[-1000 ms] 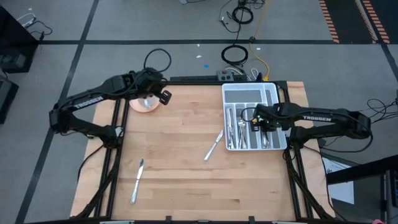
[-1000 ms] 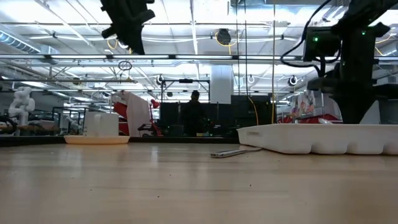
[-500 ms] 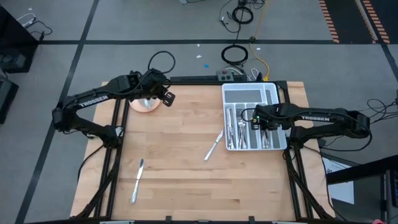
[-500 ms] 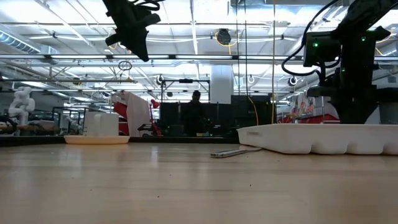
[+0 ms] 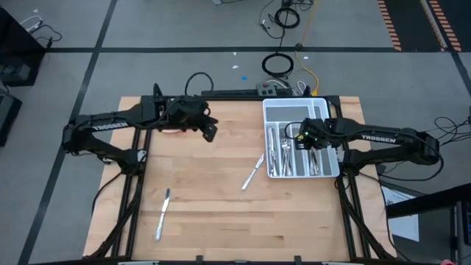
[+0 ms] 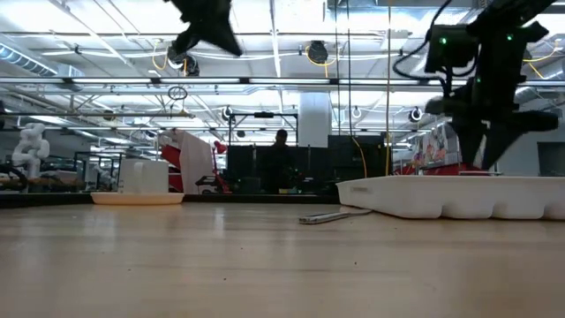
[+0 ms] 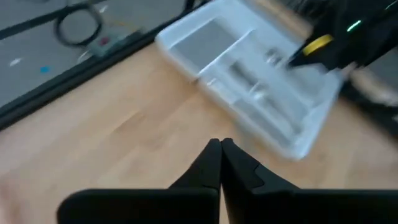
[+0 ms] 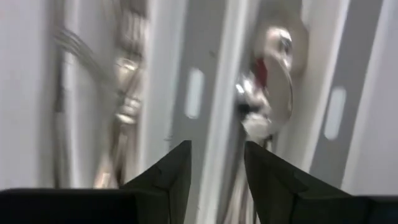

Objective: Sort silverware
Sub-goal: Put the silver table knife into the silverware rack

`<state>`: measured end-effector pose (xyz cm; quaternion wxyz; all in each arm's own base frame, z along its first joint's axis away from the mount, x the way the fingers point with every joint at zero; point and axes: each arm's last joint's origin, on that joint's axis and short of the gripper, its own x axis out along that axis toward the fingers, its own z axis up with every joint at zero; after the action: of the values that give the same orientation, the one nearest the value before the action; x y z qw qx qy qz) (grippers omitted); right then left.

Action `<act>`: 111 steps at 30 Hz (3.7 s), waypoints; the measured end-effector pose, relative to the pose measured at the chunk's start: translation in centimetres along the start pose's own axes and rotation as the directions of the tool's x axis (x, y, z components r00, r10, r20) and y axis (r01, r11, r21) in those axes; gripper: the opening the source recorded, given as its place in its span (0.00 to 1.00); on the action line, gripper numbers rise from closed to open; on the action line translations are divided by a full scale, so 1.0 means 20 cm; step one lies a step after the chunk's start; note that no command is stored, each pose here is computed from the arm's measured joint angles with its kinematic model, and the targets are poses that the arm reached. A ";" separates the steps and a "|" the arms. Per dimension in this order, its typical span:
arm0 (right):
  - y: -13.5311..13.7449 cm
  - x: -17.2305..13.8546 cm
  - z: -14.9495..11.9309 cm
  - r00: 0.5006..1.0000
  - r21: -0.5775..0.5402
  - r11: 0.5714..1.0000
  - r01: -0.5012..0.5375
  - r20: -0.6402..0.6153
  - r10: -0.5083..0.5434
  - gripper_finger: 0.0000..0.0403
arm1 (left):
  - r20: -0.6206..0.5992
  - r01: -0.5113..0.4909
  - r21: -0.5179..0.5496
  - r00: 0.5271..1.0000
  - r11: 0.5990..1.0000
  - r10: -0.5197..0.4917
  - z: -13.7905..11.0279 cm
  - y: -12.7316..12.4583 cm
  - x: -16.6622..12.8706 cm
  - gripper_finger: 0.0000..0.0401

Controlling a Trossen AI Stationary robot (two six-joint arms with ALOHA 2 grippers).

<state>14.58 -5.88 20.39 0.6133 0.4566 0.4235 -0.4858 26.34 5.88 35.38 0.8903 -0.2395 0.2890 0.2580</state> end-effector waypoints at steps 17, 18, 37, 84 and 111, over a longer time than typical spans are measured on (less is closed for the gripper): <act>0.06 -0.11 0.05 0.995 -0.106 0.993 -0.046 0.085 0.056 0.34 | -0.208 0.050 -0.176 0.974 0.983 -0.086 -0.31 -0.34 0.66 0.01; 0.06 -0.11 0.05 0.995 -0.113 0.993 -0.046 0.085 0.056 0.34 | -0.224 0.051 -0.176 0.970 0.983 -0.090 -0.34 -0.36 0.70 0.01; 0.06 -0.11 0.05 0.995 -0.221 0.974 -0.038 0.084 0.058 0.34 | -0.357 0.019 -0.073 0.933 0.997 -0.044 -0.60 -0.65 1.07 0.01; 0.07 -0.10 0.05 0.994 -0.265 0.961 -0.081 0.044 0.096 0.34 | -0.634 -0.071 -0.003 0.771 0.997 0.053 -0.87 -0.59 1.27 0.01; 0.20 -0.14 -0.04 0.954 -0.505 0.829 -0.239 0.038 0.298 0.34 | -0.706 -0.219 0.323 0.592 0.921 0.388 -0.92 -0.64 0.78 0.00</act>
<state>17.95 -4.00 23.51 0.7951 0.3103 0.4292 -0.2954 37.70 -9.37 15.67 0.6485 -0.1804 0.6953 0.2519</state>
